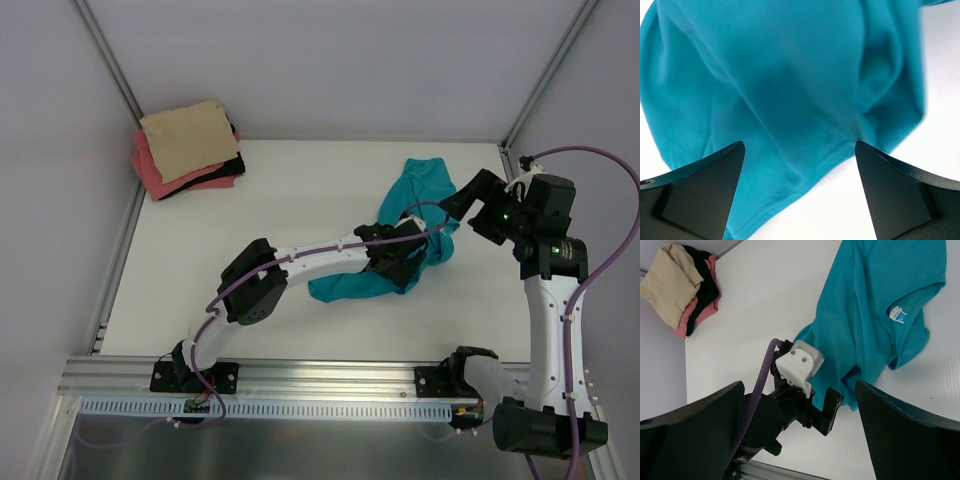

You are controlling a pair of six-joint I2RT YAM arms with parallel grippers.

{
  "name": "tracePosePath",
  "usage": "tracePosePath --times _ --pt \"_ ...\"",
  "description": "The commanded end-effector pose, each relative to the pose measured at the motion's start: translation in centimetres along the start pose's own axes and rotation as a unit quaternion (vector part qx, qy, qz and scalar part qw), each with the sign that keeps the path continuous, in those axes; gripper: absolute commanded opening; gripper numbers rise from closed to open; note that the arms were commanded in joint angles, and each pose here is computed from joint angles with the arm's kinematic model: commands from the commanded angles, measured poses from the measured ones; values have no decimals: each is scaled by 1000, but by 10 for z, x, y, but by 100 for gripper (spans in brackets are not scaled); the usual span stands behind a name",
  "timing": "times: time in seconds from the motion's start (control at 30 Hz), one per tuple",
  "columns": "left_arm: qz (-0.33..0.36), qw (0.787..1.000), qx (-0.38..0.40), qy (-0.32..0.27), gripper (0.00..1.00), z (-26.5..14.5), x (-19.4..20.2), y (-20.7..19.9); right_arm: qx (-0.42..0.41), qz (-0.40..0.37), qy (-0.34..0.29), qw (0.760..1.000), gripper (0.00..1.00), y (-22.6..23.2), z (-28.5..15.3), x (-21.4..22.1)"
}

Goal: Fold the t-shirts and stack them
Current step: Flatten out the tshirt

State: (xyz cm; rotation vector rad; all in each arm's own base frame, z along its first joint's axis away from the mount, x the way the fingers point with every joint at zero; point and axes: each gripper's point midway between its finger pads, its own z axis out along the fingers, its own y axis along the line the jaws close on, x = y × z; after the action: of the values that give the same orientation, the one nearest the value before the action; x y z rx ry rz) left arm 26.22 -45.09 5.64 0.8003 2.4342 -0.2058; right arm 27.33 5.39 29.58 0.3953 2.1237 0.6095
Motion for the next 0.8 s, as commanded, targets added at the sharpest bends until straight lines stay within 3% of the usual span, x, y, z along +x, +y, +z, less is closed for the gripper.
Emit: tracePosePath --times 0.0,0.2,0.77 --pt "-36 997 48 -40 94 -25 -36 -17 -7 -11 2 1000 99 2 -2 4" --pt "-47 995 72 -47 93 -37 -47 -25 -9 -8 2 1000 100 2 2 4" --pt "-70 995 71 -29 87 6 -40 -33 -13 -13 15 1000 99 7 -2 9"
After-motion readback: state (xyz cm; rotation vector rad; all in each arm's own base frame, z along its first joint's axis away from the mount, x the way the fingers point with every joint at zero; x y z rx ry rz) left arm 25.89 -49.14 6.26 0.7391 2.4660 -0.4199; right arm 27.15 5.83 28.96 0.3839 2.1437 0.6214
